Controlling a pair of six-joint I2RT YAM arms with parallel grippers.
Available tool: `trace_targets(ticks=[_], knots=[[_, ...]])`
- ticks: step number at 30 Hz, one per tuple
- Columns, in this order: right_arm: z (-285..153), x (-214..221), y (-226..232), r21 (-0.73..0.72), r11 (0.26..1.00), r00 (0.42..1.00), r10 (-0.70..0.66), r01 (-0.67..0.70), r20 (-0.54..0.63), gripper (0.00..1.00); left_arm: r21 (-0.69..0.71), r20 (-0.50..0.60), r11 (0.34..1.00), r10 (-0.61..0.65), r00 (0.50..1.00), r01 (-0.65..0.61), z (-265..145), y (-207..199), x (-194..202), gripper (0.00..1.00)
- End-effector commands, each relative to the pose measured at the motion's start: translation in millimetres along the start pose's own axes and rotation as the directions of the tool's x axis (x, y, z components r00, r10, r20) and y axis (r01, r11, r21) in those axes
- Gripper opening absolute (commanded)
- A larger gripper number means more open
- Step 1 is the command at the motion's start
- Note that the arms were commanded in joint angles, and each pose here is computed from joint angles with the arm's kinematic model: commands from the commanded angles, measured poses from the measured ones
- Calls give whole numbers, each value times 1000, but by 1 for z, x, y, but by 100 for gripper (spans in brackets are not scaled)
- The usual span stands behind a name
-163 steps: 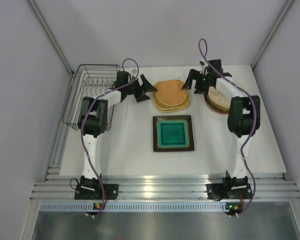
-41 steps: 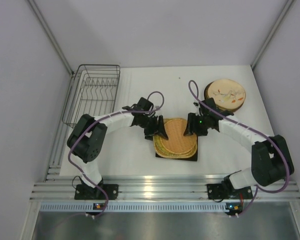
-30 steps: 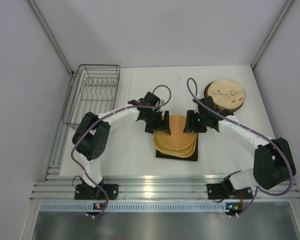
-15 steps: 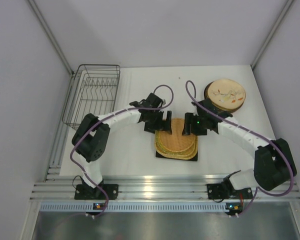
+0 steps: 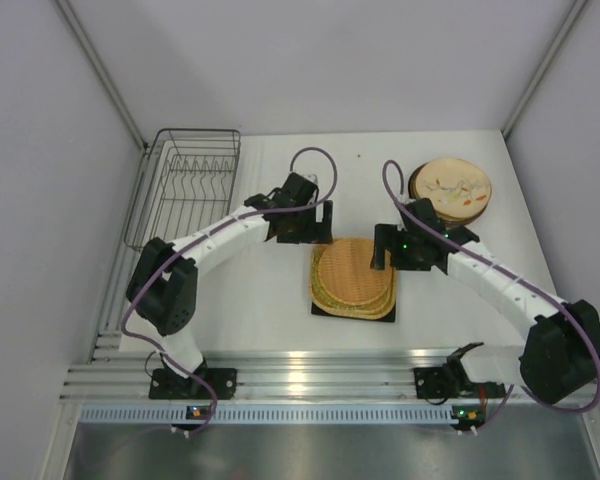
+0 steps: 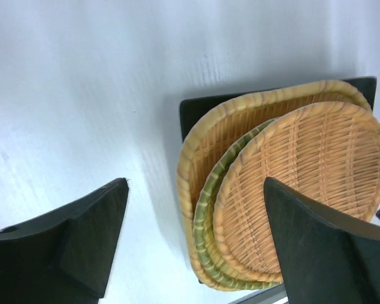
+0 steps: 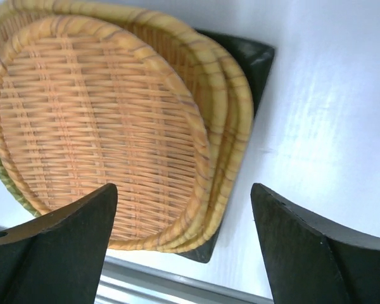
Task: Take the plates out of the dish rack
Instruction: Move the dish rack
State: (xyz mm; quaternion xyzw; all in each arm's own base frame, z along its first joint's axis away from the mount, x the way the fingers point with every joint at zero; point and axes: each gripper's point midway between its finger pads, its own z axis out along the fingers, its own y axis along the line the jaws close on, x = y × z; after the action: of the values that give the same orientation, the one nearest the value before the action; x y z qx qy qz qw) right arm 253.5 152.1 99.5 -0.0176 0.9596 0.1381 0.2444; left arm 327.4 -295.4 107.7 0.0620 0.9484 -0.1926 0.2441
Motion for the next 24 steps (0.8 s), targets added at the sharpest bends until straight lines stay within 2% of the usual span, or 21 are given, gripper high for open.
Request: trace_targets(ticks=[1, 2, 3, 6, 9, 10, 13, 17, 24], knots=[[-37, -32, -12, 94, 995, 983, 13, -31, 184, 85, -96, 197, 995, 8, 980, 11, -47, 20, -37, 92], [-41, -36, -16, 112, 993, 979, 16, -40, 205, 83, -112, 206, 994, 18, 978, 5, -50, 23, -37, 72], [-44, -37, -20, 131, 990, 976, 16, -46, 218, 81, -126, 206, 992, 29, 978, -2, -51, 28, -36, 59], [-46, -39, -31, 176, 983, 975, 11, -51, 223, 69, -208, 180, 978, 50, 982, -12, -52, 50, -20, 0], [-39, -33, -46, 229, 971, 981, 22, -66, 191, 45, -241, 60, 969, 65, 996, -49, -36, 66, 15, 0], [-34, -31, -52, 264, 962, 984, 17, -64, 178, 29, -241, 6, 969, 58, 998, -55, -30, 70, 30, 0], [-29, -30, -62, 318, 946, 987, 8, -60, 161, 7, -251, -118, 966, 41, 992, -70, -12, 79, 66, 0], [-18, -28, -66, 349, 936, 991, -9, -38, 131, 5, -223, -201, 966, 84, 976, -129, 6, 61, 94, 0], [6, -13, -78, 403, 915, 999, -26, 14, 25, 3, -161, -231, 966, 160, 960, -200, 38, 16, 92, 0]])
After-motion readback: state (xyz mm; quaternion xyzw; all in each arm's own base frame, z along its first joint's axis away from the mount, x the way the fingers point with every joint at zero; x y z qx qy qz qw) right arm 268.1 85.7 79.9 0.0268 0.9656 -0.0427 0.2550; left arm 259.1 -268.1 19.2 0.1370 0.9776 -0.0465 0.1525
